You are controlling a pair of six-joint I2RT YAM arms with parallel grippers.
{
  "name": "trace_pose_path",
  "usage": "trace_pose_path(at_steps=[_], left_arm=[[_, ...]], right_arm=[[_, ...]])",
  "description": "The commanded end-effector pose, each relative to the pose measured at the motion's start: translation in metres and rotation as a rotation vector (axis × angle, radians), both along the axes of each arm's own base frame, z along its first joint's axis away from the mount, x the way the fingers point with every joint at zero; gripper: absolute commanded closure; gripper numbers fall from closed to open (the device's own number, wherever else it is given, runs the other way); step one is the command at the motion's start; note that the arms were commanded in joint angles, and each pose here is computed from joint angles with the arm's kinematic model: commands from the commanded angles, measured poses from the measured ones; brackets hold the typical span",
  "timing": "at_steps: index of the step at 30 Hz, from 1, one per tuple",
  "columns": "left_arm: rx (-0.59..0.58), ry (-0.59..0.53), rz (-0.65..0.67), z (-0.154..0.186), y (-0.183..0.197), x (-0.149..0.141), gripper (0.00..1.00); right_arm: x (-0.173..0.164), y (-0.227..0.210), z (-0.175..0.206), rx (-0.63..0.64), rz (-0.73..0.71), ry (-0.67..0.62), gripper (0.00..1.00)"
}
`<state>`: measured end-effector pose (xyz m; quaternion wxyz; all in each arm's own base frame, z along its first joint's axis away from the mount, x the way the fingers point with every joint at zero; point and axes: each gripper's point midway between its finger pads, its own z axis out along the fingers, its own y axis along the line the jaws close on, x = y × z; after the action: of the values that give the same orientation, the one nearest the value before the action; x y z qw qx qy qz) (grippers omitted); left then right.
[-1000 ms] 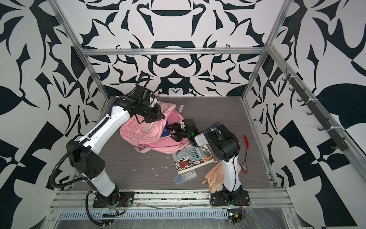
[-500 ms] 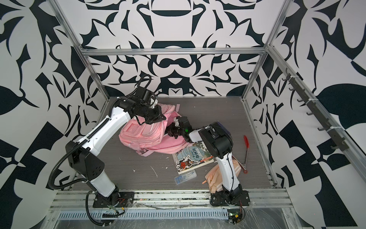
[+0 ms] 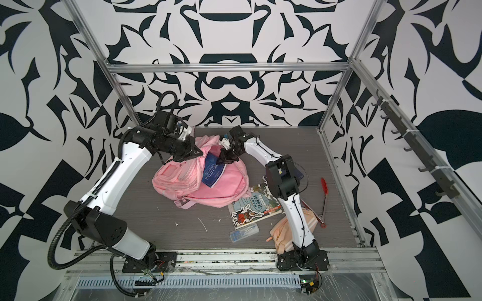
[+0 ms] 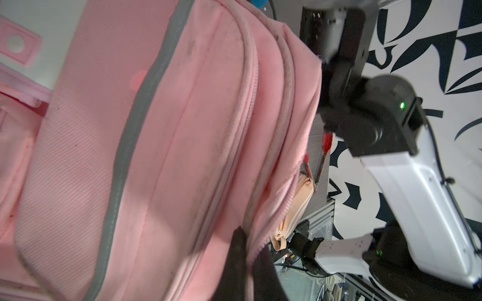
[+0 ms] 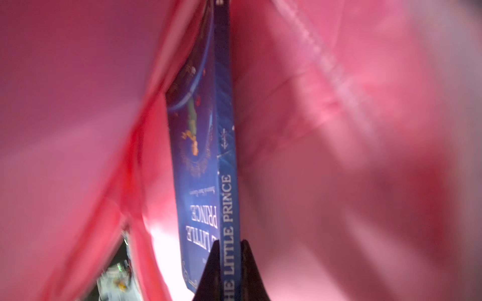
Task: Pack books, pencil case, and school supplies into a backpack
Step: Place the book in the student bag.
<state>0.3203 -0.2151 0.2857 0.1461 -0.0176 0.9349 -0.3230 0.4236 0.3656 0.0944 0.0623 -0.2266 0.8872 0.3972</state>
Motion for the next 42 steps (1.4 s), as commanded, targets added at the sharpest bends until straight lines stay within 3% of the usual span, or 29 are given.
trace_pose_path(at_steps=[1, 4, 17, 25, 31, 35, 38, 41, 42], left_arm=[[0.055, -0.014, -0.056, 0.002, 0.01, -0.016, 1.0], [0.06, -0.003, -0.057, -0.002, 0.008, -0.017, 1.0], [0.066, 0.015, -0.078, -0.012, -0.015, -0.022, 1.0], [0.083, 0.019, -0.072, -0.018, -0.011, -0.024, 1.0], [0.095, 0.004, -0.061, -0.017, -0.004, -0.025, 1.0], [0.074, 0.004, -0.05, -0.019, 0.0, -0.023, 1.0], [0.04, 0.003, -0.033, -0.02, 0.003, -0.019, 1.0], [0.015, 0.001, -0.036, -0.021, 0.001, -0.015, 1.0], [0.012, 0.003, -0.039, -0.022, 0.0, -0.014, 1.0]], right_arm=[[-0.03, -0.018, -0.032, -0.136, 0.132, 0.105, 1.0], [-0.008, -0.015, -0.045, -0.188, 0.069, 0.075, 1.0], [0.014, 0.076, -0.028, -0.035, -0.039, 0.015, 1.0], [0.02, 0.078, -0.037, -0.115, -0.084, -0.057, 0.98], [0.029, 0.063, 0.002, -0.161, -0.112, -0.178, 0.71], [0.021, 0.048, 0.025, -0.196, -0.123, -0.189, 0.69], [0.006, 0.034, 0.044, -0.209, -0.132, -0.184, 0.59], [-0.011, 0.023, 0.058, -0.194, -0.156, -0.17, 0.32], [-0.015, 0.021, 0.059, -0.184, -0.165, -0.156, 0.29]])
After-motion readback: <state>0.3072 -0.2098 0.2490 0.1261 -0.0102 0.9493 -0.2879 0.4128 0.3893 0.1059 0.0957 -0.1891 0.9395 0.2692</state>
